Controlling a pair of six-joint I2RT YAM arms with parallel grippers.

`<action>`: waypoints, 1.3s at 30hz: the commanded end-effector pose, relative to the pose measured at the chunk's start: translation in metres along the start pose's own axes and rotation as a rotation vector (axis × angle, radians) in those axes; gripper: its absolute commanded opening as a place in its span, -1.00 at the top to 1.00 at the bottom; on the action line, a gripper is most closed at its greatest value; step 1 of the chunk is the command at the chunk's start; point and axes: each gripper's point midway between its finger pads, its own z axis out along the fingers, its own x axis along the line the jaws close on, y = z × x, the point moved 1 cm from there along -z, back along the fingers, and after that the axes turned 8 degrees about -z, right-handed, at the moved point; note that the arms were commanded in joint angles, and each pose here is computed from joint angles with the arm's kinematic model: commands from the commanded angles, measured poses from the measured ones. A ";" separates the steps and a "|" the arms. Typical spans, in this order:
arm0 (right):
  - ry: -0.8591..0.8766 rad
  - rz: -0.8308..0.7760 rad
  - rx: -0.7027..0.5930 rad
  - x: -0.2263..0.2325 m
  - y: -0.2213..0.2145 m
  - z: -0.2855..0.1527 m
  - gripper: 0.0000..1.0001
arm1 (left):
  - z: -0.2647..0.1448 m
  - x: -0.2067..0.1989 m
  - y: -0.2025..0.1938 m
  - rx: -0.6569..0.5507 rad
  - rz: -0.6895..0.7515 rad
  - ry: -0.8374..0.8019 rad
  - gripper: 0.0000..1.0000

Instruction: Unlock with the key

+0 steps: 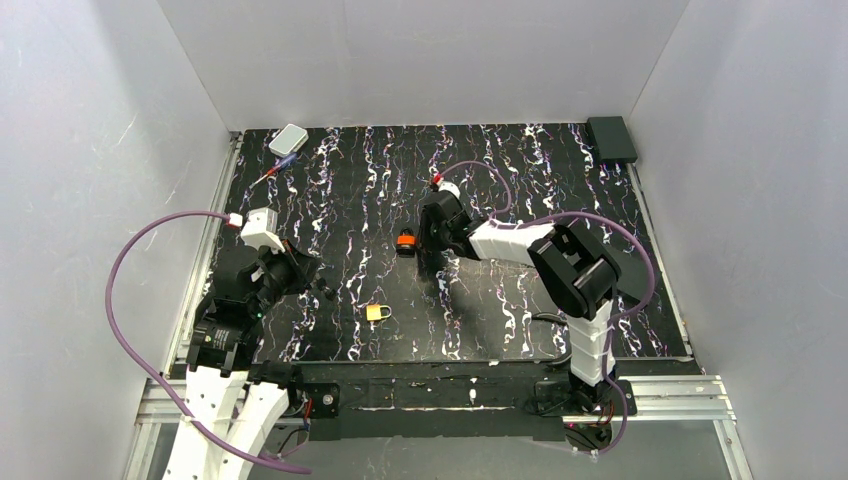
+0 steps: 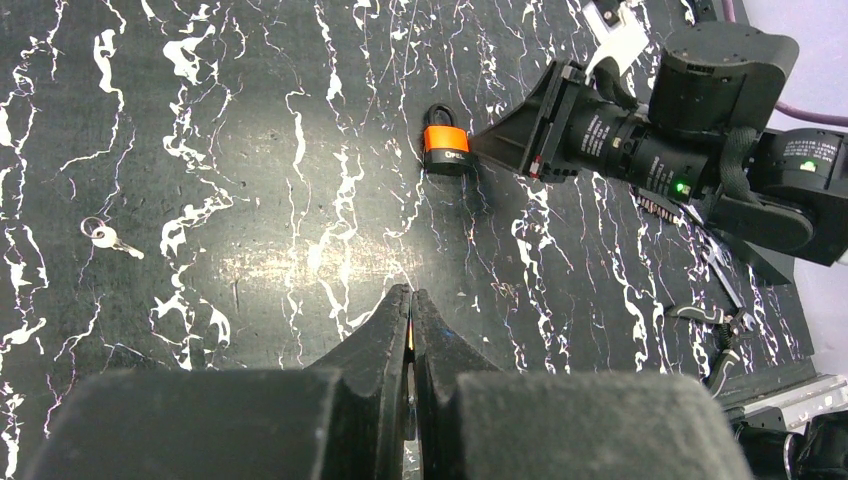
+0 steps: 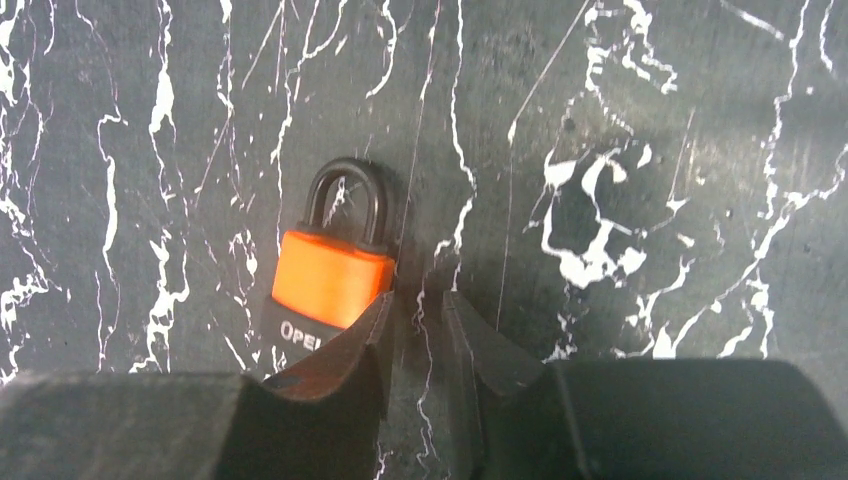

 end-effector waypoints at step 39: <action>0.705 -0.519 -0.324 0.149 0.023 -0.257 -0.38 | 0.018 -0.089 -0.040 0.293 -0.180 -0.309 1.00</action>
